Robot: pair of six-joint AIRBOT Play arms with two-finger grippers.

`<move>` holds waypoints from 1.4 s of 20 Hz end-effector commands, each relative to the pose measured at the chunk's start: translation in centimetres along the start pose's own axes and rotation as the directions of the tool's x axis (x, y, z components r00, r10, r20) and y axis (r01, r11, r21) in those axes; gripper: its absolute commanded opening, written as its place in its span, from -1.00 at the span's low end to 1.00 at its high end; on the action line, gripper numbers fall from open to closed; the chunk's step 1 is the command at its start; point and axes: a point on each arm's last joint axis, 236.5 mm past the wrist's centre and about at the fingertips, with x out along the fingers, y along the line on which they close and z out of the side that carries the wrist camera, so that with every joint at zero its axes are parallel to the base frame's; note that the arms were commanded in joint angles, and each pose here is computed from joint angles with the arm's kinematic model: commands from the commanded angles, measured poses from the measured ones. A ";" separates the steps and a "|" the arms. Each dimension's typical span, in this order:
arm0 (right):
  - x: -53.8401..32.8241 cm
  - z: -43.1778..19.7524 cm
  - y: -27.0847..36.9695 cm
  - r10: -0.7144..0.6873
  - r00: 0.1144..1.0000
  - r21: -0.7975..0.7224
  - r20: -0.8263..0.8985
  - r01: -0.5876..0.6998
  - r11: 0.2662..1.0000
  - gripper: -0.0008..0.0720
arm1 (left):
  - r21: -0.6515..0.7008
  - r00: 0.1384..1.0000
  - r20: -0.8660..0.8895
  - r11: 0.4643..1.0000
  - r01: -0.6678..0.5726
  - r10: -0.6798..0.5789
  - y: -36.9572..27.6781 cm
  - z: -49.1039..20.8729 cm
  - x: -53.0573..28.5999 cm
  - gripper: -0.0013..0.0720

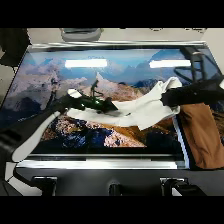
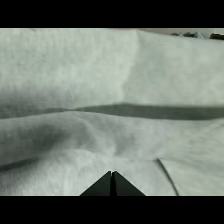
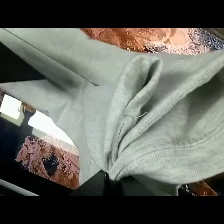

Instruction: Fold the shirts.

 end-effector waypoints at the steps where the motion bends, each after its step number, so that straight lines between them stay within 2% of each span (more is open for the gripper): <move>1: -4.0 -1.5 1.6 -0.002 0.999 0.034 0.036 0.000 0.999 -0.84 | -0.063 0.998 -0.055 0.997 -0.033 0.030 0.5 -3.3 6.3 -0.89; 3: -5.6 -1.9 2.2 -0.005 0.998 0.054 0.068 0.001 0.999 -0.84 | -0.088 0.995 -0.104 0.996 -0.006 -0.003 -0.7 -6.0 9.5 -0.89; 6: -6.5 -2.0 2.3 -0.012 0.996 0.069 0.090 0.006 0.998 -0.84 | -0.152 0.994 -0.089 0.987 0.056 -0.070 -3.0 -7.9 12.6 -0.89; 10: -3.4 -1.3 2.2 0.037 0.999 0.066 0.026 -0.039 0.997 -0.84 | -0.011 0.997 -0.071 1.000 0.028 -0.029 -2.3 -5.7 9.8 -0.90; 13: 0.7 1.3 3.8 0.176 0.984 0.047 0.032 -0.177 0.983 -0.84 | 0.180 0.993 -0.064 0.980 -0.084 0.097 -1.1 -2.5 0.2 -0.89; 16: 4.5 4.9 5.6 0.330 0.939 0.074 0.100 -0.338 0.938 -0.84 | 0.268 0.959 0.182 0.928 -0.260 0.216 -1.0 3.0 -13.0 -0.89; 18: 7.0 6.8 7.5 0.403 0.904 0.074 0.142 -0.416 0.907 -0.84 | 0.237 0.900 0.367 0.912 -0.335 0.235 -1.8 5.7 -21.8 -0.89; 21: 12.1 6.8 11.4 0.443 0.891 0.073 0.100 -0.450 0.890 -0.84 | 0.170 0.784 0.572 0.900 -0.402 0.241 -2.7 6.9 -32.6 -0.89; 24: 17.7 5.7 14.5 0.476 0.878 0.133 0.042 -0.478 0.868 -0.84 | 0.115 0.716 0.645 0.892 -0.438 0.269 -2.6 5.8 -38.5 -0.89; 28: 24.0 4.2 18.2 0.540 0.841 0.250 0.019 -0.527 0.812 -0.84 | 0.102 0.715 0.637 0.888 -0.448 0.287 -2.5 4.2 -40.0 -0.89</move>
